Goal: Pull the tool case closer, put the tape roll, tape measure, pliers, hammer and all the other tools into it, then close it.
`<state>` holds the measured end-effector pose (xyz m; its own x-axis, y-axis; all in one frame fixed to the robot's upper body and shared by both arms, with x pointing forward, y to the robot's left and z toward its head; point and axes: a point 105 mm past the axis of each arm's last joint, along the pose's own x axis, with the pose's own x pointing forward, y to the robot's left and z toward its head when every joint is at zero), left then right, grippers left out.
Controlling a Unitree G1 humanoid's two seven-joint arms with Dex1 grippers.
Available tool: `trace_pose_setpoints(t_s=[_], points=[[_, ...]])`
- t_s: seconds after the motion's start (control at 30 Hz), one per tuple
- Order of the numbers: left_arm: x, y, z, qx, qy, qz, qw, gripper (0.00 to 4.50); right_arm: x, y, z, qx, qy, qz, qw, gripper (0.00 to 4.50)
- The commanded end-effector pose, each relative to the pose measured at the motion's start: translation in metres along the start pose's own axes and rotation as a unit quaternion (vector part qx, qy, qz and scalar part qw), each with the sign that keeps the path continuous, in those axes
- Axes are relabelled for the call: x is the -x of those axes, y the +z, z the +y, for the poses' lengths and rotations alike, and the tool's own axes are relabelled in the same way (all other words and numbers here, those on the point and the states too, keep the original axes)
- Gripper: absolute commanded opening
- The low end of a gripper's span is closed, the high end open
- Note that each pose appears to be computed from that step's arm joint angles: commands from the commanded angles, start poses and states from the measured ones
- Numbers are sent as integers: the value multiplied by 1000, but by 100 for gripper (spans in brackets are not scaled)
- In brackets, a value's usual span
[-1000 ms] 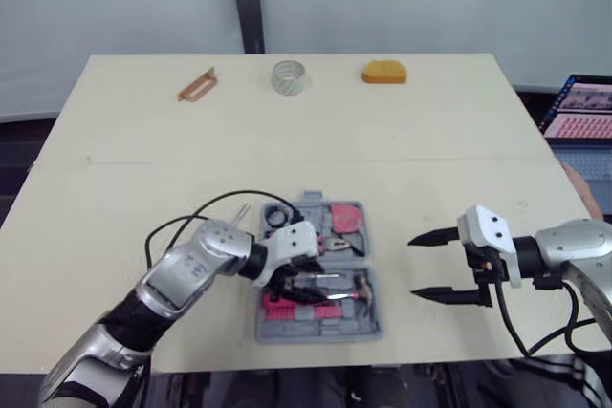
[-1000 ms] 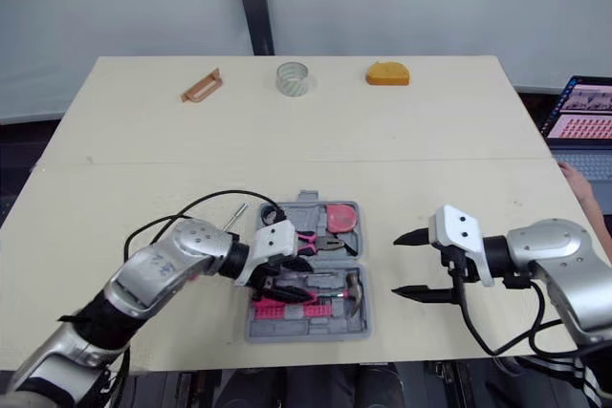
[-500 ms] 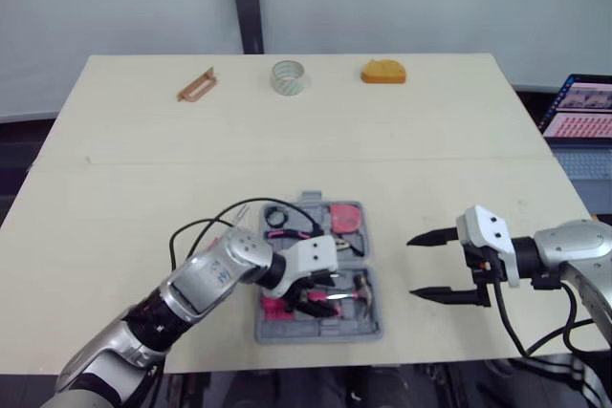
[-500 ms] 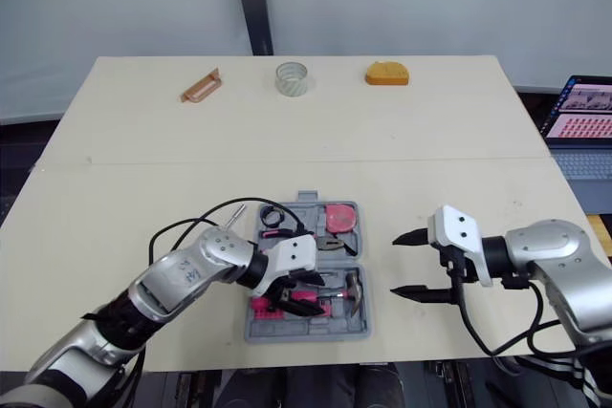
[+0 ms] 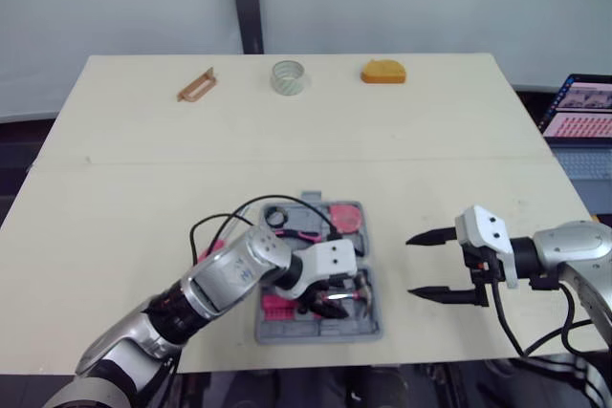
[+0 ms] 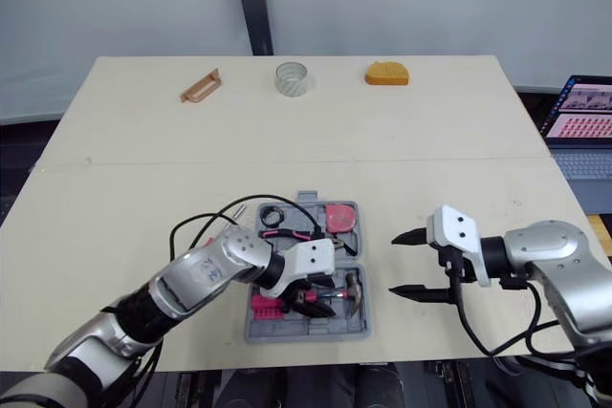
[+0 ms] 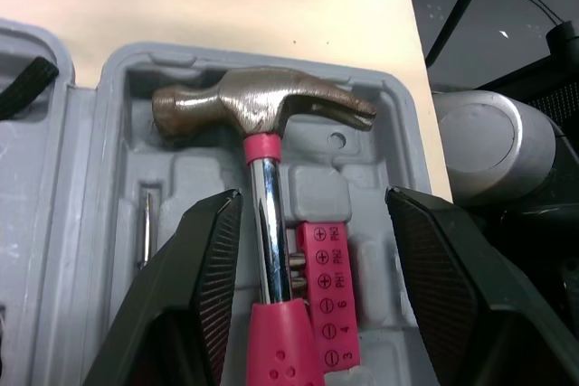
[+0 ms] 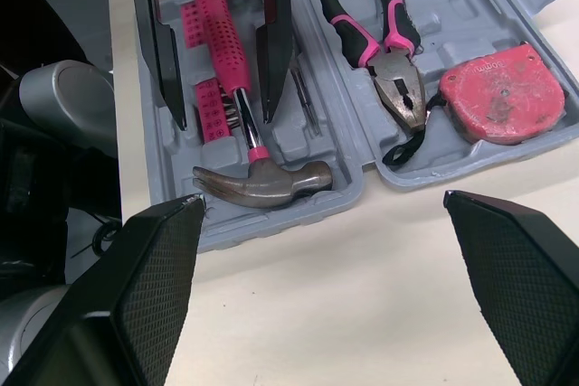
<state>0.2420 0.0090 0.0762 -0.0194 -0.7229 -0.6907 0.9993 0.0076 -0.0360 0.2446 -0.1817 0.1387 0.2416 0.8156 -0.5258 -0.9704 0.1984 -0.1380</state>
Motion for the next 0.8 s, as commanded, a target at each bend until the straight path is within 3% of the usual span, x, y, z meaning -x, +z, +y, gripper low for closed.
trace_pose_setpoints(t_s=[0.03, 0.7, 0.73, 0.8], points=[[-2, 3, -2, -6, -3, -1, 1000, 274, -1, 6, 2, 10, 0, -9, 1000, 450], [-13, 4, -1, 2, -7, -6, 1000, 274, -2, 6, 2, 8, -4, -10, 1000, 450], [-13, 4, -1, 3, -7, -7, 1000, 217, -2, 6, 2, 8, -4, -10, 1000, 450], [-13, 4, -1, 3, -7, -8, 1000, 146, -2, 6, 2, 8, -4, -10, 1000, 450]])
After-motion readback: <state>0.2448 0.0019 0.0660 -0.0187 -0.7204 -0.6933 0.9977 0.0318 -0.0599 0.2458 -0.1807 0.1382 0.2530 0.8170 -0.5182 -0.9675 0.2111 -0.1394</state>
